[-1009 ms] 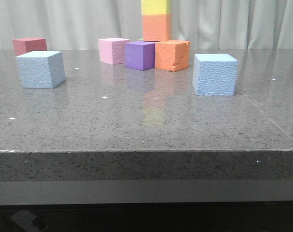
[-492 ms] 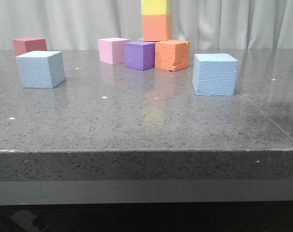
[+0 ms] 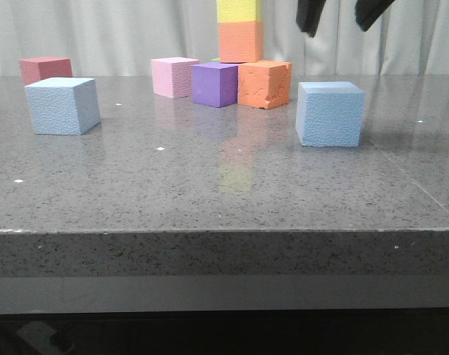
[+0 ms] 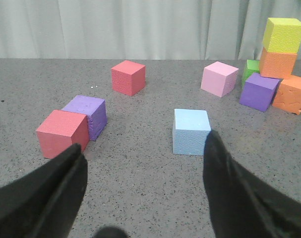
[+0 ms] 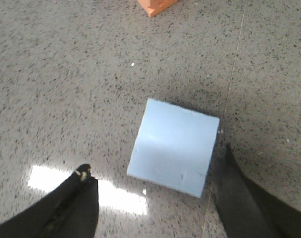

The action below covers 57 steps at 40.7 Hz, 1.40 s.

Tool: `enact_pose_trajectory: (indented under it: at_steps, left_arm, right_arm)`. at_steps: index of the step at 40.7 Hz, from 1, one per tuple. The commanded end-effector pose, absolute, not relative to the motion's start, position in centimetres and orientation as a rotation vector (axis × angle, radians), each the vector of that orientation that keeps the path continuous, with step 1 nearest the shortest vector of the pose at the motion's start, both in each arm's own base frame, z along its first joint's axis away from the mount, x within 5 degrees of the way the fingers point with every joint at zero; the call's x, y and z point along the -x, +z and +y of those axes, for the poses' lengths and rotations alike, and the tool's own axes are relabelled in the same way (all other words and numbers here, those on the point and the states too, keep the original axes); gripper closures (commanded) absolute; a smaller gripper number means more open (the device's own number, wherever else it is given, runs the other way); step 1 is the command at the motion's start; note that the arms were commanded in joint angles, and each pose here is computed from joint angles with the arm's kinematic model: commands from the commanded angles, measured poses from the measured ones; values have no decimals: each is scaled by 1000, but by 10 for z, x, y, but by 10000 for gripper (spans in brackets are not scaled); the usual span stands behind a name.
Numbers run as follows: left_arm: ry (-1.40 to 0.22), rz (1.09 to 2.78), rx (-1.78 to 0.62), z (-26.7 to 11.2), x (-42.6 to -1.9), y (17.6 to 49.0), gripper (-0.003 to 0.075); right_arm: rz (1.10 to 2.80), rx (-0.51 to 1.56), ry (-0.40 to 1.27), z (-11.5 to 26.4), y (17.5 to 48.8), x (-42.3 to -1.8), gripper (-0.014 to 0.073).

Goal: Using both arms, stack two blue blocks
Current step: 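Lower the right gripper over the light-blue cube and close on it, then carry the light-blue cube toward the table center and set it down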

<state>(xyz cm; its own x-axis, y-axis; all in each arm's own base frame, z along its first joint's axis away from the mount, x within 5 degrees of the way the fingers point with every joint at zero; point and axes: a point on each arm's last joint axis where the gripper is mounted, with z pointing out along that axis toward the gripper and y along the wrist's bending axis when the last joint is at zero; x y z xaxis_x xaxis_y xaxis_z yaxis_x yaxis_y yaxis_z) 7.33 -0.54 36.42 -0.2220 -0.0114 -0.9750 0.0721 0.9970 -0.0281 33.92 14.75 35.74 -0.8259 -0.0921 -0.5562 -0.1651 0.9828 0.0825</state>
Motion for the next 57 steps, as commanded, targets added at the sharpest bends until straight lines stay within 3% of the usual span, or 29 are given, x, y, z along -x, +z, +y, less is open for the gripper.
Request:
enact_pose_trajectory:
  at_steps: [1,6,17,40,50,57]
  left_arm:
    - [-90,1694,-51,-7,-76,380,229]
    - [-90,1692,-51,-7,-76,380,229]
    - [-90,1692,-51,-7,-76,380,229]
    - [-90,1692,-51,-7,-76,380,229]
    - [-90,1692,-51,-7,-76,380,229]
    - [-90,1692,-51,-7,-76,380,229]
  right_arm:
    - [2480,154,171,147,379,-345,71]
    - [2506,158,133,151,371,-358,-6]
    - [2528,3,79,150,356,-371,1]
    - [2689,-107,76,147,312,-390,3]
    - [2674,-104,135,150,313,-391,208]
    - [2663,-51,166,167,320,-383,216]
